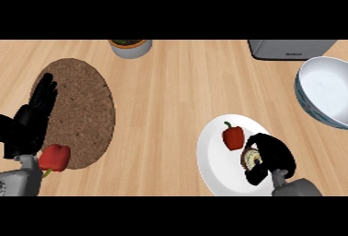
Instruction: Pick the cupcake from the plate and place it in the bowl
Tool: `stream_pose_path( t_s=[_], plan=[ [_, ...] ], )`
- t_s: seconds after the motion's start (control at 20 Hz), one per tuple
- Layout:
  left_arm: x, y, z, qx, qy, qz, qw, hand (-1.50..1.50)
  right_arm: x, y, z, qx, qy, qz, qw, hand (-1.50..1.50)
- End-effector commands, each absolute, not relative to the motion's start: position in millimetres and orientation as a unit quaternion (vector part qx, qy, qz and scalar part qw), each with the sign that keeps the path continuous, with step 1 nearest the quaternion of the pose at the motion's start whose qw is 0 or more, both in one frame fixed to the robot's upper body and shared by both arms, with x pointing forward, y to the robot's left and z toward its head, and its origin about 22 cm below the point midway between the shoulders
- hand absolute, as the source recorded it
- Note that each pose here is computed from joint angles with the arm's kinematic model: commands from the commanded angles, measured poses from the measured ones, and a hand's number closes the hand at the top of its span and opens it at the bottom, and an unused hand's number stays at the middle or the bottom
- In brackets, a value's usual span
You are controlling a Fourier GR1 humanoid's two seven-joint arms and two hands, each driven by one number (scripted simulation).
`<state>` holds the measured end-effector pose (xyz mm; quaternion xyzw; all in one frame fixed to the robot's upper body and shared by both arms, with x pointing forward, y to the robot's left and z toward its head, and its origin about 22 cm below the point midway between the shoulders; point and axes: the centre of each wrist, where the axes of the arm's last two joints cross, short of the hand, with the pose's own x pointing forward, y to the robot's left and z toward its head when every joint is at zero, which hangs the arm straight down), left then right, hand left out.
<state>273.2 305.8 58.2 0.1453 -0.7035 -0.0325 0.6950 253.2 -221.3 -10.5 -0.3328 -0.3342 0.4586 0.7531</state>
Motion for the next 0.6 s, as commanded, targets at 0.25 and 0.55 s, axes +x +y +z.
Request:
stream_pose_path(
  t_s=[0.25, 0.55],
  plan=[
    [277, 309, 56, 0.144, -0.698, -0.034, 0.700, 0.00, 291, -218, -1, -0.405, -0.344, 0.407, 0.743, 1.50],
    [282, 286, 62, 0.120, -0.716, -0.055, 0.685, 0.00, 387, -239, 76, -0.489, -0.283, 0.220, 0.795, 1.50]
  ],
)
